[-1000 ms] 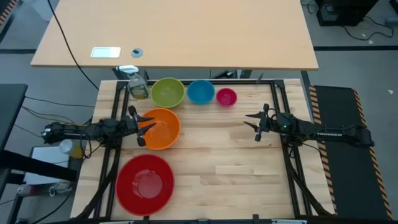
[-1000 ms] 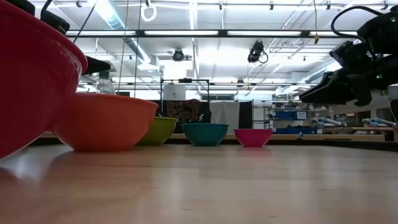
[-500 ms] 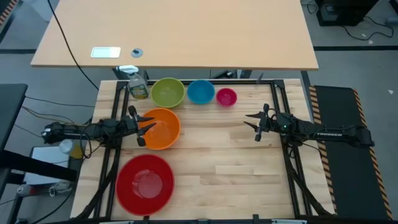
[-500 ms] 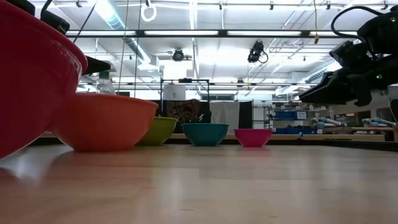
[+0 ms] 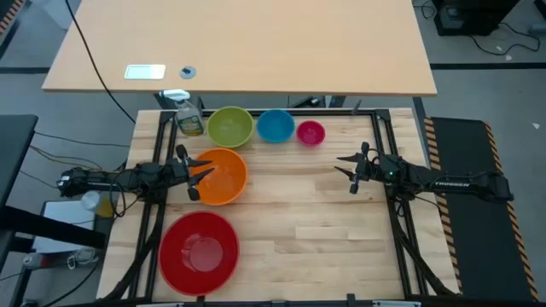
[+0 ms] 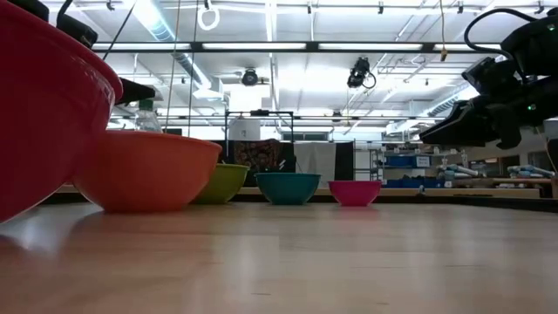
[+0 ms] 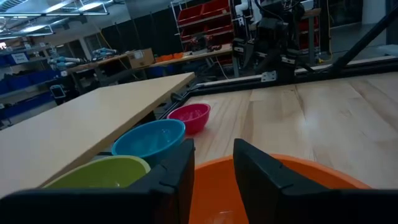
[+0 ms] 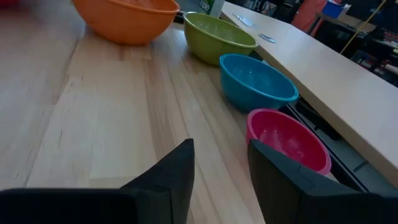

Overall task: Nest bowls inside each other
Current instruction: Stack the orange bowl on top of the red bowl

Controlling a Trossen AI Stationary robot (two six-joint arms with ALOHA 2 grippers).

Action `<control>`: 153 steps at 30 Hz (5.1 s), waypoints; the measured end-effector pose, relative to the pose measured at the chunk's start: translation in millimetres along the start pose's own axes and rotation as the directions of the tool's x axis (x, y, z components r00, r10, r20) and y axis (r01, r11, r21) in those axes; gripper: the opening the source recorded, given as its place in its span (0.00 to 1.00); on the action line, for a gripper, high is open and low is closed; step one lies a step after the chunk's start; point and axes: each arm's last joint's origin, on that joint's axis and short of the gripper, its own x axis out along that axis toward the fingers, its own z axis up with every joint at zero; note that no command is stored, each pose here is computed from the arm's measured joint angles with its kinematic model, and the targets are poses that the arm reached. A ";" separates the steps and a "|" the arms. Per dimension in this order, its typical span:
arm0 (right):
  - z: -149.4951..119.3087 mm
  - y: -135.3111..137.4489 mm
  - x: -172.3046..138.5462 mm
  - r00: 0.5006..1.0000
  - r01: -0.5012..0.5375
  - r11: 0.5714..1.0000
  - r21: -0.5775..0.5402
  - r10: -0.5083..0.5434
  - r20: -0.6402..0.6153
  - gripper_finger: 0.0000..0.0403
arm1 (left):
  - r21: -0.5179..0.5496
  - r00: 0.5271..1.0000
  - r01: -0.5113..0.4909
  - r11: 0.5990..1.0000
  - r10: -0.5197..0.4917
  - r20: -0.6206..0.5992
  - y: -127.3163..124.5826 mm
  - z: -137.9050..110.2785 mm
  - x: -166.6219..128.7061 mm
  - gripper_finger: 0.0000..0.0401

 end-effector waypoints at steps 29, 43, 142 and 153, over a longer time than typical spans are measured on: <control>53.5 -17.2 -9.0 0.869 -0.099 0.896 0.434 -0.134 0.476 0.39 | -0.849 0.850 0.417 0.325 0.191 0.490 18.3 50.7 -15.4 0.28; 170.4 -27.2 65.7 0.903 -0.335 0.645 0.686 0.011 0.430 0.39 | -0.879 0.853 0.380 0.288 0.259 0.453 20.2 49.5 -15.2 0.28; 272.6 126.4 255.1 0.863 -0.269 0.581 0.768 0.499 -0.075 0.07 | -0.835 0.972 0.233 0.499 -0.091 0.217 39.5 141.6 -29.7 0.75; 322.1 159.4 273.1 0.833 -0.330 0.709 0.623 0.529 -0.161 0.07 | -0.843 0.976 0.218 0.491 -0.094 0.197 36.0 142.1 -21.2 0.75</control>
